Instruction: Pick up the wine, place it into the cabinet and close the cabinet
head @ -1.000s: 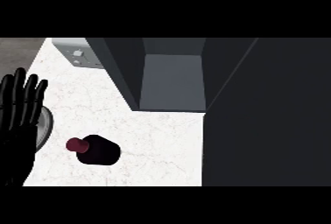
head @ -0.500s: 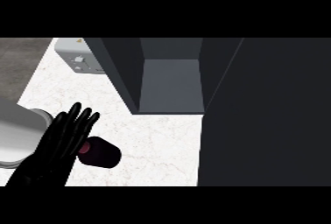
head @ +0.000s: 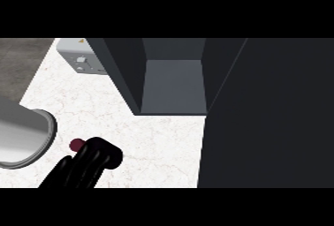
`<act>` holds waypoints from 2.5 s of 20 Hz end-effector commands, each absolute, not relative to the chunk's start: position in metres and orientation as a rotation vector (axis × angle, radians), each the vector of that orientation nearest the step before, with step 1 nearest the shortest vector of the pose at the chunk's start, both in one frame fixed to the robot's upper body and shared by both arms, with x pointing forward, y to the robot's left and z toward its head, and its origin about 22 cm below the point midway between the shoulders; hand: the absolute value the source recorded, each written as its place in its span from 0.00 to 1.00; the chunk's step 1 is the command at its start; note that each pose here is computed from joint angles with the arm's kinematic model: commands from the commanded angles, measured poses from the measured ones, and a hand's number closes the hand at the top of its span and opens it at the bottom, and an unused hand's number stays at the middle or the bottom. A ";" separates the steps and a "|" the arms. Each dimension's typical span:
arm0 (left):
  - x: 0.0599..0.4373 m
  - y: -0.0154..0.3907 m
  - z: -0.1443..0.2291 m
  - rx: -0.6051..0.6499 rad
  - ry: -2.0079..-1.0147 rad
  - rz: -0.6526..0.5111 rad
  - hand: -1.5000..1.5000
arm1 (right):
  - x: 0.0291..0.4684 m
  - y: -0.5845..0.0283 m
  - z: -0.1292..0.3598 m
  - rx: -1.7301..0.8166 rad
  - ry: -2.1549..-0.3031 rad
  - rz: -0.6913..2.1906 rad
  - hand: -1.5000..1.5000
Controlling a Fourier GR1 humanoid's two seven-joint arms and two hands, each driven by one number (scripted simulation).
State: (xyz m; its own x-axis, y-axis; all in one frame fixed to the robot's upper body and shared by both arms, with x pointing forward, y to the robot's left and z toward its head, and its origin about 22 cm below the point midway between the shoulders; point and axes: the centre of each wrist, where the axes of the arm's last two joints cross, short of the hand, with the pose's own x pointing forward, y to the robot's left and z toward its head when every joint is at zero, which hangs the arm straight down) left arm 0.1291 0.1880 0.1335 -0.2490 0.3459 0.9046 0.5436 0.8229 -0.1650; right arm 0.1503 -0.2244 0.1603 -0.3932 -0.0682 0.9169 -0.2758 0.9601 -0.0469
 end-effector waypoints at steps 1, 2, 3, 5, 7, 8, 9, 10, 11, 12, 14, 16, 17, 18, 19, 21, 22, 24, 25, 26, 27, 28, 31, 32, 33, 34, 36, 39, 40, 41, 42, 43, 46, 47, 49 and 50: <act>0.105 0.168 0.151 -0.712 -1.883 -0.226 0.00 | 0.127 -0.219 0.184 0.258 -1.974 0.231 0.00; 0.095 0.184 0.163 -0.717 -1.875 -0.214 0.00 | 0.137 -0.223 0.181 0.263 -1.970 0.242 0.00; 0.096 0.187 0.163 -0.706 -1.907 -0.231 0.00 | 0.136 -0.223 0.181 0.268 -1.958 0.236 0.00; 0.090 0.179 0.171 -0.708 -1.897 -0.221 0.00 | 0.149 -0.221 0.173 0.254 -1.959 0.238 0.00; 0.086 0.183 0.169 -0.719 -1.900 -0.206 0.00 | 0.143 -0.229 0.185 0.255 -1.979 0.234 0.00; 0.086 0.180 0.177 -0.706 -1.878 -0.213 0.00 | 0.137 -0.221 0.188 0.269 -1.969 0.244 0.00; 0.097 0.177 0.168 -0.686 -1.927 -0.198 0.00 | 0.137 -0.220 0.185 0.246 -1.978 0.222 0.00; 0.089 0.175 0.177 -0.697 -1.907 -0.203 0.00 | 0.132 -0.224 0.190 0.262 -1.967 0.222 0.00; 0.089 0.175 0.176 -0.705 -1.888 -0.210 0.00 | 0.141 -0.225 0.191 0.260 -1.958 0.211 0.00; 0.088 0.175 0.172 -0.672 -1.901 -0.186 0.00 | 0.130 -0.224 0.187 0.256 -1.957 0.237 0.00; 0.091 0.174 0.174 -0.664 -1.897 -0.156 0.00 | 0.149 -0.220 0.194 0.255 -1.961 0.236 0.00; 0.085 0.176 0.178 -0.677 -1.918 -0.169 0.00 | 0.144 -0.220 0.199 0.251 -1.966 0.214 0.00; 0.089 0.171 0.180 -0.666 -1.884 -0.133 0.00 | 0.152 -0.217 0.194 0.246 -1.967 0.207 0.00; 0.089 0.174 0.179 -0.656 -1.888 -0.119 0.00 | 0.135 -0.211 0.201 0.278 -1.968 0.220 0.00; 0.086 0.175 0.182 -0.654 -1.899 -0.123 0.00 | 0.140 -0.217 0.198 0.242 -1.983 0.216 0.00; 0.097 0.158 0.161 -0.602 -1.885 -0.124 0.00 | 0.139 -0.210 0.198 0.244 -1.967 0.226 0.00; 0.091 0.178 0.182 -0.618 -1.861 -0.100 0.00 | 0.144 -0.215 0.196 0.270 -1.960 0.241 0.00; 0.095 0.172 0.171 -0.593 -1.849 -0.075 0.00 | 0.137 -0.212 0.214 0.270 -1.969 0.237 0.00; 0.091 0.184 0.176 -0.588 -1.832 -0.086 0.00 | 0.147 -0.228 0.202 0.267 -1.959 0.229 0.00; 0.097 0.177 0.170 -0.587 -1.829 -0.068 0.00 | 0.144 -0.228 0.201 0.269 -1.944 0.255 0.00; 0.106 0.171 0.166 -0.559 -1.833 -0.060 0.00 | 0.148 -0.214 0.195 0.256 -1.959 0.240 0.00; 0.098 0.179 0.169 -0.550 -1.817 -0.054 0.00 | 0.155 -0.215 0.199 0.273 -1.970 0.216 0.00; 0.113 0.188 0.163 -0.501 -1.844 -0.022 0.00 | 0.152 -0.209 0.198 0.266 -1.974 0.226 0.00; 0.107 0.200 0.161 -0.494 -1.858 -0.025 0.00 | 0.140 -0.214 0.208 0.256 -1.970 0.217 0.00; 0.116 0.202 0.150 -0.455 -1.877 -0.038 0.00 | 0.132 -0.213 0.200 0.268 -1.968 0.222 0.00; 0.103 0.211 0.159 -0.453 -1.865 -0.032 0.00 | 0.135 -0.215 0.202 0.252 -1.973 0.222 0.00; 0.114 0.222 0.147 -0.406 -1.882 -0.030 0.00 | 0.146 -0.219 0.207 0.265 -1.971 0.233 0.00; 0.126 0.227 0.140 -0.349 -1.881 0.022 0.00 | 0.132 -0.205 0.214 0.275 -1.982 0.225 0.00; 0.122 0.234 0.141 -0.329 -1.870 0.027 0.00 | 0.126 -0.208 0.219 0.265 -1.978 0.232 0.00; 0.121 0.240 0.147 -0.304 -1.878 0.018 0.00 | 0.142 -0.209 0.203 0.283 -1.982 0.219 0.00; 0.122 0.244 0.129 -0.316 -1.863 0.048 0.00 | 0.129 -0.209 0.199 0.261 -1.977 0.228 0.00; 0.128 0.243 0.115 -0.310 -1.866 0.069 0.00 | 0.132 -0.214 0.214 0.266 -1.975 0.223 0.00; 0.151 0.274 0.113 -0.254 -1.841 0.073 0.00 | 0.127 -0.209 0.216 0.276 -1.972 0.236 0.00; 0.152 0.263 0.116 -0.283 -1.831 0.073 0.00 | 0.136 -0.214 0.222 0.261 -1.972 0.238 0.00; 0.168 0.267 0.100 -0.257 -1.822 0.058 0.00 | 0.138 -0.211 0.218 0.264 -1.969 0.224 0.00; 0.161 0.272 0.099 -0.246 -1.799 0.050 0.00 | 0.141 -0.203 0.212 0.285 -1.985 0.231 0.00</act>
State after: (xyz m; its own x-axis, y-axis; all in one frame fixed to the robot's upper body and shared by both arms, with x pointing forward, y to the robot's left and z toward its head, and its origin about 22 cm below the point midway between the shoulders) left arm 0.1518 0.2589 0.1075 -0.2441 0.1989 0.9491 0.1532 0.9744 -0.1648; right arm 0.1559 -0.2063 0.2043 -0.3707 -0.0528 0.9272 -0.2735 0.9603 -0.0547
